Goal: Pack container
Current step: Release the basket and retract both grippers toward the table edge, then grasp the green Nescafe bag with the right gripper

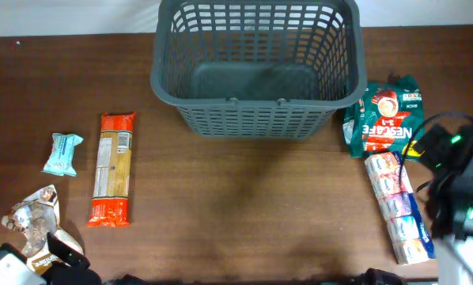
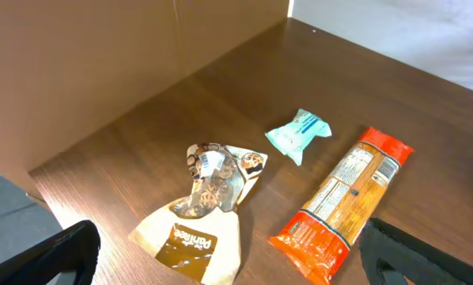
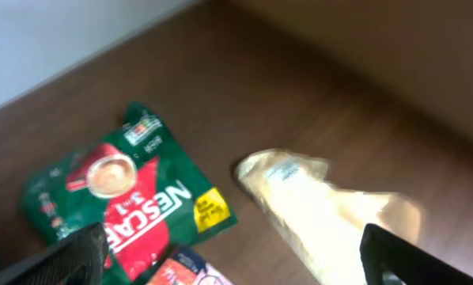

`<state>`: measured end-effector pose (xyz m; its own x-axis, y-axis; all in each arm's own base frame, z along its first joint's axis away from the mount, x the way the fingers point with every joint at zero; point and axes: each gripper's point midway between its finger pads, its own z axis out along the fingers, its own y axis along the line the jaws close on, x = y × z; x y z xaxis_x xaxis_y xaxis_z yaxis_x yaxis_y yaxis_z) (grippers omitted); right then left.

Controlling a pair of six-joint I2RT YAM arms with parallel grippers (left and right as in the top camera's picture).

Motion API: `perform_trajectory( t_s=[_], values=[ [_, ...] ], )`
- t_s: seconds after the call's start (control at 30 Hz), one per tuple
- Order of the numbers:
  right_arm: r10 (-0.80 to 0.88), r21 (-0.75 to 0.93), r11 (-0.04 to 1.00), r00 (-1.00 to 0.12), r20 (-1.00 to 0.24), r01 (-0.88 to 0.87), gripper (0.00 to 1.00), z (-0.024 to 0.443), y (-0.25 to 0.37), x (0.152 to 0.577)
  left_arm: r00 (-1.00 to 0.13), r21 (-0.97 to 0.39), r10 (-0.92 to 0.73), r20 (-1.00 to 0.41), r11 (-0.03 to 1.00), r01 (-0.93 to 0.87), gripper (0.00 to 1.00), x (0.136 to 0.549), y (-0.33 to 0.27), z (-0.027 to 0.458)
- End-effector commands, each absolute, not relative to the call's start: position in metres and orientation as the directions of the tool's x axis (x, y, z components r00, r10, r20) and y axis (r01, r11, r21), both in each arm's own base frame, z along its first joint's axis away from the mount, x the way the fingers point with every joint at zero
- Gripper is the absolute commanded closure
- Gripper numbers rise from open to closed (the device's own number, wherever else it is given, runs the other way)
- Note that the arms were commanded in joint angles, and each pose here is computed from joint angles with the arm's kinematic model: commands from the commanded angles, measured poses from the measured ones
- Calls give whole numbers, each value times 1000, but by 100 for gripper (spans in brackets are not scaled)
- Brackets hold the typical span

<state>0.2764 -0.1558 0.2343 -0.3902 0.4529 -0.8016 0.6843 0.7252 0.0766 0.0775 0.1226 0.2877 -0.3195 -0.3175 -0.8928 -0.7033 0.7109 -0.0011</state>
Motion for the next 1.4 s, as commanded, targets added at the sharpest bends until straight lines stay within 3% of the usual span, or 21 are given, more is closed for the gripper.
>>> perform_trajectory(
  t_s=[0.0,0.17,0.27,0.47,0.63,0.77,1.03,1.37],
  values=[
    [564,340,811,-482,-671,476,1,199,-148,309,-285,-37,-345,-894,692,-721,0,76,124,285],
    [660,458,751,-573,-487,476,1,141,-191,304,-279,-40,-344,-896,690,-723,0,76,125,286],
    [598,429,793,-683,-420,431,1,116,-194,301,-249,-22,-310,-918,665,-746,0,75,131,293],
    [386,321,913,-793,-472,253,2,116,-191,312,-236,1,-278,-931,645,-764,1,72,137,298],
    [197,164,979,-773,-603,122,5,128,-211,336,-307,63,-245,-920,679,-731,1,73,134,294],
    [148,115,989,-736,-661,95,5,126,-223,360,-336,67,-254,-907,700,-711,1,75,129,289],
    [98,216,975,-768,-633,-54,7,77,-191,420,-354,55,-274,-894,718,-694,1,76,125,284],
    [-7,162,976,-765,-644,-145,3,72,-167,467,-388,33,-306,-869,747,-664,1,78,116,275]
  ],
)
